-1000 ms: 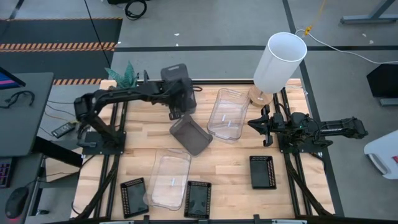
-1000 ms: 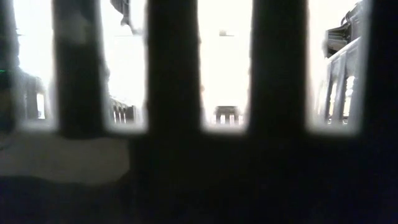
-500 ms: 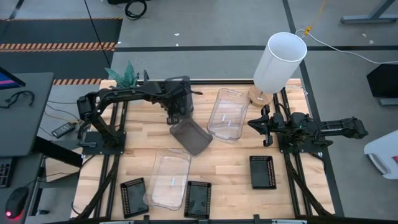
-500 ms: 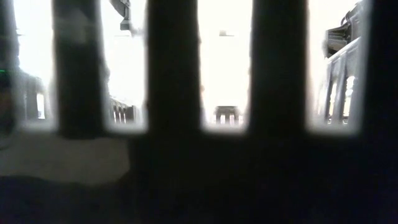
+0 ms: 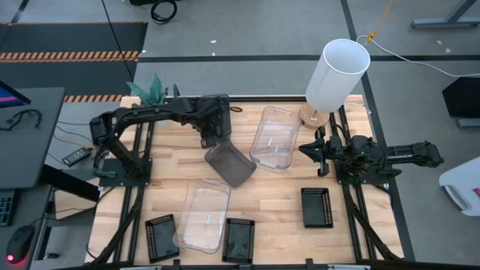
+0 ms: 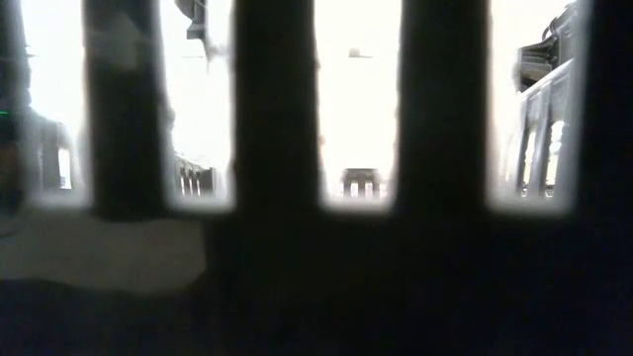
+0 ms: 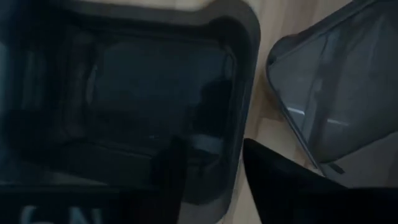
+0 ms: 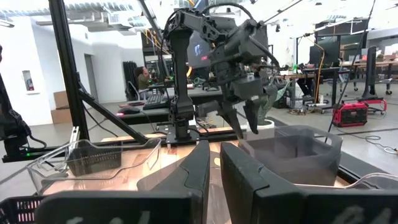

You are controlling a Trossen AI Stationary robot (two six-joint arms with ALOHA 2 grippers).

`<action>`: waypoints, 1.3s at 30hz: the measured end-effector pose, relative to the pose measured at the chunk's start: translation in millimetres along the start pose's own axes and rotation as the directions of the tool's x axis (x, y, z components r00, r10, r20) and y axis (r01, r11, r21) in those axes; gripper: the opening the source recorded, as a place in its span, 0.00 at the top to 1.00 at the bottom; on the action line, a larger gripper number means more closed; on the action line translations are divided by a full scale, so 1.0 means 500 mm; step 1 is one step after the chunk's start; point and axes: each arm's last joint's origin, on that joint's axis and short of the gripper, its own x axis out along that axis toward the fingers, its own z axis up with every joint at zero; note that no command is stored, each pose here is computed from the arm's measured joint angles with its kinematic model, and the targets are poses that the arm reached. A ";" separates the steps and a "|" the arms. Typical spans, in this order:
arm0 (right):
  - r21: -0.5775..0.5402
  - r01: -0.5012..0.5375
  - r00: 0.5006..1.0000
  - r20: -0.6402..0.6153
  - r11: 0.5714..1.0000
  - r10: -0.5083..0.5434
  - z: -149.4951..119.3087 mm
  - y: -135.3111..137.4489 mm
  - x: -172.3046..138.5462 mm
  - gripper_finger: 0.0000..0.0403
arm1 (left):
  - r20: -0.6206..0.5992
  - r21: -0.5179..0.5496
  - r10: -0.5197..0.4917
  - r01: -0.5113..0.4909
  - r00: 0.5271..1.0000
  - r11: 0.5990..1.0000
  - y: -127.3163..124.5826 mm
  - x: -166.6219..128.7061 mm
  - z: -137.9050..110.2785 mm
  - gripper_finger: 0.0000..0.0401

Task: Stack baskets by color
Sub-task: Stack the bottom left black transparent bin on the top black transparent bin, then stack the bottom black transparent bin on the black transparent bins

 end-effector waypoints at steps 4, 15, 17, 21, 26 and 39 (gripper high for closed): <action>0.000 0.000 1.000 0.000 1.000 0.000 0.000 0.000 0.000 0.89 | 0.067 -0.031 0.018 -0.016 0.998 0.999 -0.012 -0.036 0.002 0.51; 0.000 0.000 1.000 0.000 1.000 0.000 0.000 0.000 0.000 0.89 | -0.041 -0.226 -0.132 0.120 0.990 0.967 -0.106 -0.018 0.001 0.60; 0.000 0.000 1.000 0.000 1.000 0.000 0.000 0.000 0.000 0.89 | -0.074 -0.256 -0.135 0.112 0.988 0.960 -0.111 -0.010 -0.002 0.62; 0.000 0.000 1.000 0.000 1.000 0.000 0.000 0.000 0.000 0.89 | -0.082 -0.322 -0.115 0.083 0.990 0.943 -0.111 -0.006 -0.002 0.65; 0.000 0.000 1.000 0.003 1.000 0.000 0.001 0.000 0.000 0.89 | -0.108 -0.349 -0.081 0.038 0.991 0.937 -0.115 0.007 -0.001 0.61; 0.001 0.000 1.000 0.008 1.000 0.000 0.002 0.000 0.000 0.89 | -0.223 -0.333 -0.087 0.008 0.971 0.943 -0.134 0.087 0.003 0.54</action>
